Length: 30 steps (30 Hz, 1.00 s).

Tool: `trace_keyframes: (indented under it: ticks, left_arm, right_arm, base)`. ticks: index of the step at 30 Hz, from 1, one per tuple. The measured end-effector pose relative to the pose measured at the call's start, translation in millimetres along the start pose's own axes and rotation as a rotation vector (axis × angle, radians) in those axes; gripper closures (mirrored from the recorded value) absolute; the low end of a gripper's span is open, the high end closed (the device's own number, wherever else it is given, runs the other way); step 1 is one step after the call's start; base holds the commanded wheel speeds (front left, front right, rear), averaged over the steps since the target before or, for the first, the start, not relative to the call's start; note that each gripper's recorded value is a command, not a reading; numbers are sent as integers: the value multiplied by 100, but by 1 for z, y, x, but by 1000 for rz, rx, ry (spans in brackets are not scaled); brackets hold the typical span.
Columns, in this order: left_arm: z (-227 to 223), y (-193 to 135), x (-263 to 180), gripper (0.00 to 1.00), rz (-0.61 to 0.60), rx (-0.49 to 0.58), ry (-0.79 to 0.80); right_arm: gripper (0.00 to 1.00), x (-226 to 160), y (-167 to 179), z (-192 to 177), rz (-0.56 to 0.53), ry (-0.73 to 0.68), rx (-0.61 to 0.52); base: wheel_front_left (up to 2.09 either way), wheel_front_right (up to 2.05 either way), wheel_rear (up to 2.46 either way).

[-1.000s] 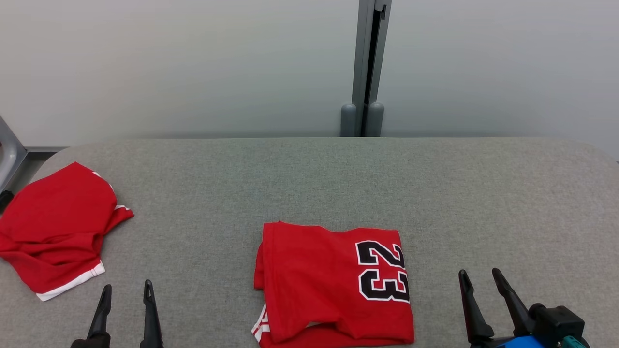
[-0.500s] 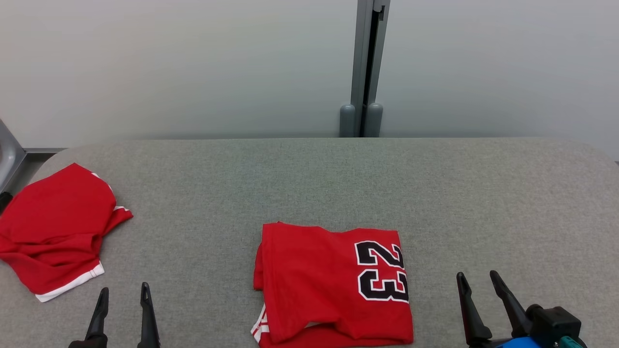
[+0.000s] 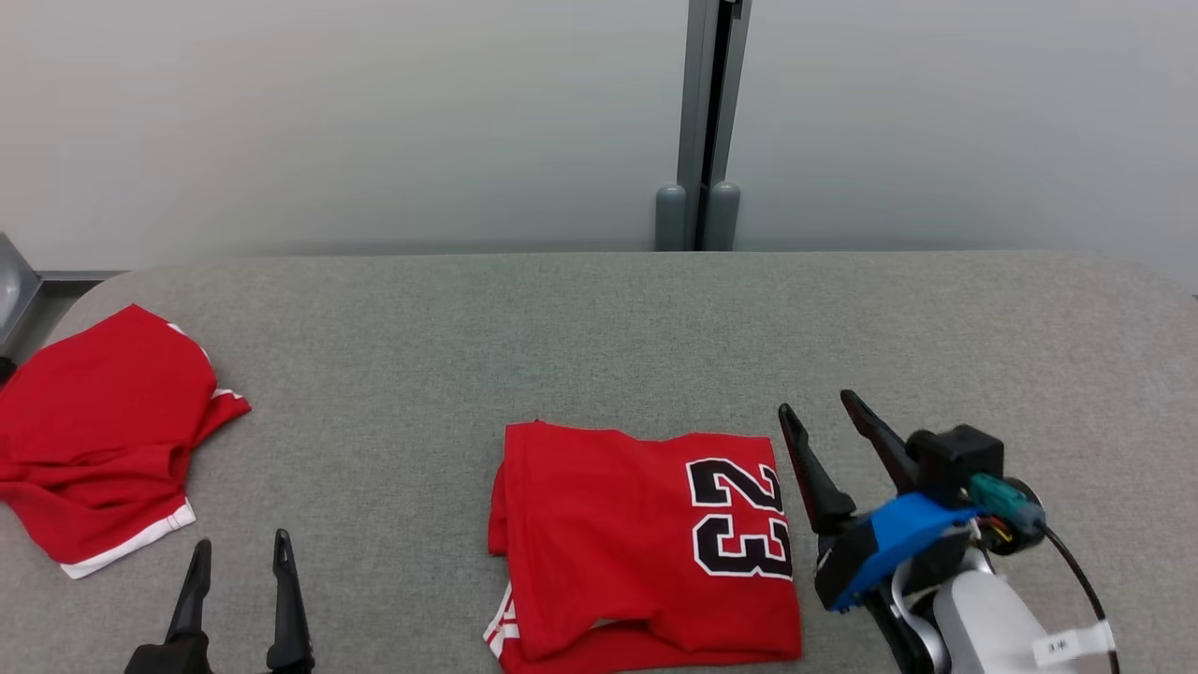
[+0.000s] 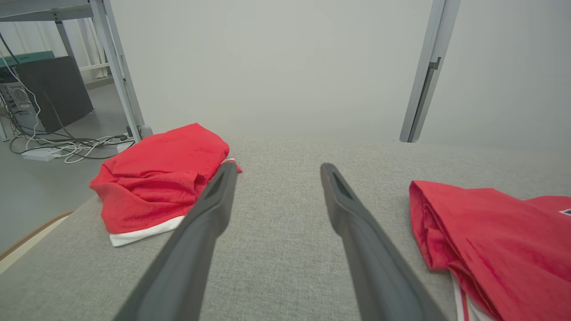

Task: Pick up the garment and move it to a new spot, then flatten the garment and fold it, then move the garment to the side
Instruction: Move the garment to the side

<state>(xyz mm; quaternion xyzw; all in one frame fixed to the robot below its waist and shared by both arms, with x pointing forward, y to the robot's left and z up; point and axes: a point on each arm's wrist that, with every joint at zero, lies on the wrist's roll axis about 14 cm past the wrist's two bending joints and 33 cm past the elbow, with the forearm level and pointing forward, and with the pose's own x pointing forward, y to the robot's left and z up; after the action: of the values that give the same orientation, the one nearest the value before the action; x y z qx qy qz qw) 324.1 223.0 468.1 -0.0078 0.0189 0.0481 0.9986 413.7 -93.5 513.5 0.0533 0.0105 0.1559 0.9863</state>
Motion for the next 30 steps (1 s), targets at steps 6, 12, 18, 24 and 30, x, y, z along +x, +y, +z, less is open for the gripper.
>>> trace_keyframes:
  ticks: [6,12,18,24,30]
  left_arm:
    - [1,3,5,0,10,-1,-1]
    - [-6,7,8,0,27,-8,22]
    - [-11,5,15,0,25,-9,38]
    - [-11,5,21,0,29,-9,41]
    - [-13,5,25,0,32,-9,47]
  right_arm:
    - [0,19,2,-27,20,142,-23]
    - [0,11,1,-77,17,283,10]
    - [0,-1,1,-117,12,388,49]
    - [0,-6,2,-137,2,427,99]
    - [65,-10,15,-150,35,454,126]
  base:
    - [0,0,0]
    - [0,0,0]
    - [0,0,0]
    - [0,0,0]
    - [0,0,0]
